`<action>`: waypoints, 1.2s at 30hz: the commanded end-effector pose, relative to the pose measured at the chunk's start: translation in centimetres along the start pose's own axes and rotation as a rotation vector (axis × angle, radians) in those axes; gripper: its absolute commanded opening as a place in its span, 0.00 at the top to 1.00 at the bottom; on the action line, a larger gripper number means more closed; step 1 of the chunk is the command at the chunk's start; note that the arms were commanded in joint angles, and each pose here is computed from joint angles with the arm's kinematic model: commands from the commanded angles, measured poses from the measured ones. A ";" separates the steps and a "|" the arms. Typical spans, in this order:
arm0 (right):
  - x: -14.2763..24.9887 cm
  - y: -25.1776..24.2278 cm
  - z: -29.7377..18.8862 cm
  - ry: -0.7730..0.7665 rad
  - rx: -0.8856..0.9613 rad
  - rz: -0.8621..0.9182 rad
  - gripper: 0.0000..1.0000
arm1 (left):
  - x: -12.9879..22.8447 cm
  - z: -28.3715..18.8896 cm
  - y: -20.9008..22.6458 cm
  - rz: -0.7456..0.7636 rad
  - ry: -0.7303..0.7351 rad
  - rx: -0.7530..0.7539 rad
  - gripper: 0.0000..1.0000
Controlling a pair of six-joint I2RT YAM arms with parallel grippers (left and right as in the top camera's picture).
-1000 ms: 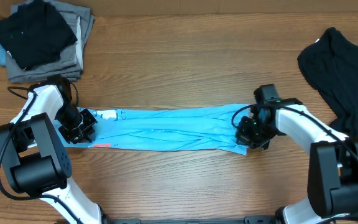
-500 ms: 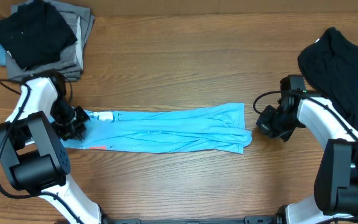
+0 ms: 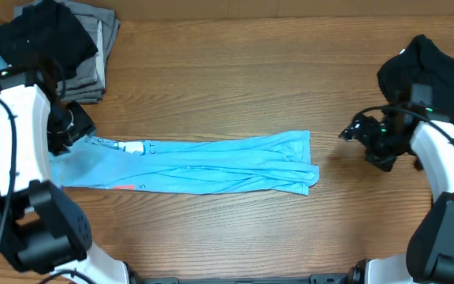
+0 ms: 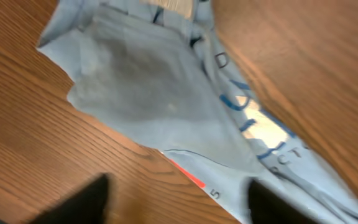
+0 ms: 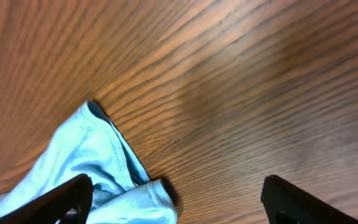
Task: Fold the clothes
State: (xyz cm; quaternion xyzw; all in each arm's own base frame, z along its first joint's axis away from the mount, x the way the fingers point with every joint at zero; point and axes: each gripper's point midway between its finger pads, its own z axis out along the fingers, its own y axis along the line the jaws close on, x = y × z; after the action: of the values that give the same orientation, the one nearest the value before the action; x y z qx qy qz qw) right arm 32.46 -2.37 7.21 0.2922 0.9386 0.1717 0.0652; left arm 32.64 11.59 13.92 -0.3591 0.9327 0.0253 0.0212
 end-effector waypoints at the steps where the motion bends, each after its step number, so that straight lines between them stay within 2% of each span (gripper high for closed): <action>1: 0.7 1.6 -0.4 0.020 -0.126 -0.122 0.08 | 0.1 -1.0 -0.7 -0.013 -0.007 0.054 0.00; 6: 2.7 2.4 1.2 0.074 -0.217 -0.141 0.08 | 0.3 -0.7 -1.0 -0.011 0.011 0.063 0.00; 18: 6.3 2.3 5.2 0.168 -0.303 -0.100 0.02 | 0.4 -0.7 -1.3 -0.015 0.018 0.078 0.00; 30: 11.8 3.6 9.9 0.371 -0.257 -0.138 0.03 | 0.5 -0.7 -1.8 -0.014 0.024 0.108 0.00; 36: 13.1 4.6 10.4 0.395 -0.248 -0.171 0.05 | 0.4 -0.7 -1.8 -0.013 0.023 0.106 0.00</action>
State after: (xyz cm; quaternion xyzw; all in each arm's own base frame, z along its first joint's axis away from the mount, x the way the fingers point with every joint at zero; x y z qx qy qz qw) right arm 28.84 11.95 2.40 0.1442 0.9099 0.3883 -0.0235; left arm 33.14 10.04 14.49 -0.3596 0.9324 -0.0224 0.0269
